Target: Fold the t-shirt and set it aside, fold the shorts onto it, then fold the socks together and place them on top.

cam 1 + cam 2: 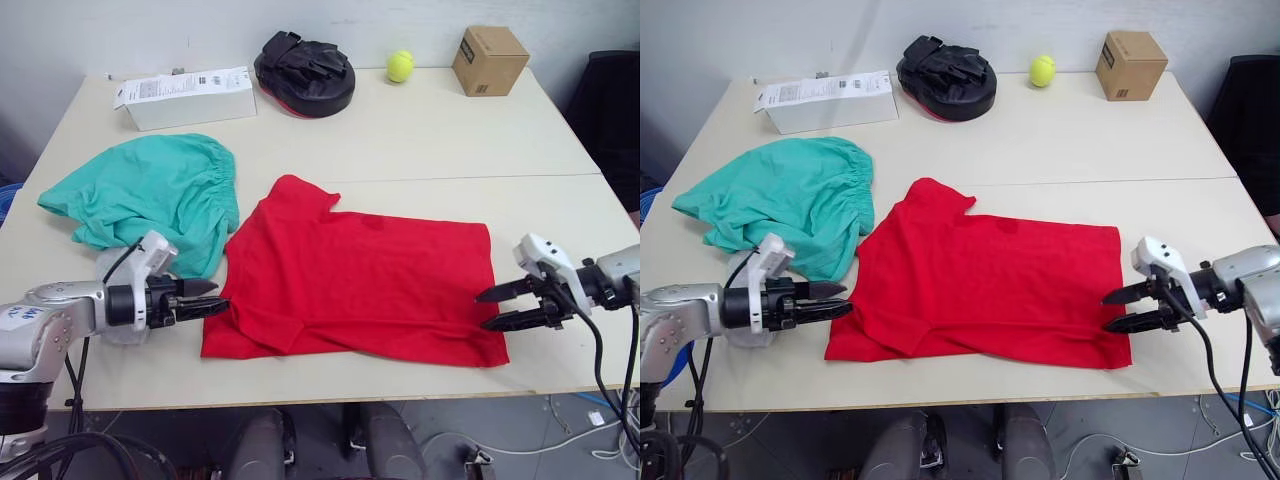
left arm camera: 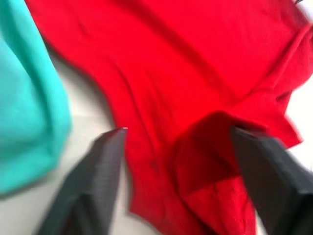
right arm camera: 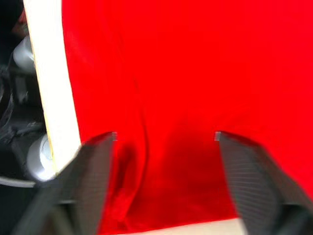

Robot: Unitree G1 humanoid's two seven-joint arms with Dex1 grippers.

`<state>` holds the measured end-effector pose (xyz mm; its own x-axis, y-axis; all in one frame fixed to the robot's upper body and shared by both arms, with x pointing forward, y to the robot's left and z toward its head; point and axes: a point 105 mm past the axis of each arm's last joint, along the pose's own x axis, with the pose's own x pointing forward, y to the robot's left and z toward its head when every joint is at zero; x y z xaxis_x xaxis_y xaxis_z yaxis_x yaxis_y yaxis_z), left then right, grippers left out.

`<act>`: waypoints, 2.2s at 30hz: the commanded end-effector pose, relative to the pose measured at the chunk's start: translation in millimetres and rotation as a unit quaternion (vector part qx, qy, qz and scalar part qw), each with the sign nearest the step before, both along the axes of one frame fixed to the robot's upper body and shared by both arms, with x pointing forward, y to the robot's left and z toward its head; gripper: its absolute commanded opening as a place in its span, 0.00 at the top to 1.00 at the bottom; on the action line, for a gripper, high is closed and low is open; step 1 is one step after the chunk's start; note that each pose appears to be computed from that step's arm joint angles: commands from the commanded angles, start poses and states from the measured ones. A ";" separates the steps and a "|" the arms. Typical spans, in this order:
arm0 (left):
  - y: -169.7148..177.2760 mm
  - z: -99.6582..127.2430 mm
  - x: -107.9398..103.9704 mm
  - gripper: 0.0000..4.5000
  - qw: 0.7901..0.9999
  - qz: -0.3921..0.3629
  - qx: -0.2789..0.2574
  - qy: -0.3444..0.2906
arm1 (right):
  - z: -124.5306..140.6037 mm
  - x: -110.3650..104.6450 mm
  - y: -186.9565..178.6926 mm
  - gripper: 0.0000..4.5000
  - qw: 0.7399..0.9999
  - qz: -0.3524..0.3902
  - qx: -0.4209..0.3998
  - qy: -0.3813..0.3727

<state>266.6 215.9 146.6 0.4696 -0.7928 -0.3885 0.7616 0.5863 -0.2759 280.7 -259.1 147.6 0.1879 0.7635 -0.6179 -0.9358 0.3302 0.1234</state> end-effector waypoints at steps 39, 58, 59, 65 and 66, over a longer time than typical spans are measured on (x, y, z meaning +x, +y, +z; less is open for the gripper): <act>-74.1 -26.4 -40.7 0.45 0.902 -0.335 0.164 -0.220 | 3.9 -61.8 66.5 0.64 0.977 0.169 -0.003 -0.128; -92.5 -26.9 -20.6 0.80 0.904 -0.296 0.164 -0.262 | 5.5 -62.0 68.6 0.32 0.976 0.163 0.000 -0.142; -92.1 -27.3 -21.1 0.88 0.905 -0.298 0.163 -0.258 | 5.9 -61.6 68.9 0.32 0.976 0.162 0.001 -0.143; -85.3 -18.2 -12.8 0.99 0.907 -0.295 0.167 -0.252 | 5.6 -60.3 69.3 0.32 0.977 0.158 0.004 -0.145; -83.1 -15.2 -7.6 0.99 0.904 -0.295 0.174 -0.255 | 5.4 -59.8 69.4 0.32 0.977 0.157 0.005 -0.145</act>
<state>252.5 127.4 123.2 0.1788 -0.8412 -0.5103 0.9535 0.0203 0.3006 220.3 -193.8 145.2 0.0988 0.8039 -0.5865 -0.9917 0.0305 -0.1252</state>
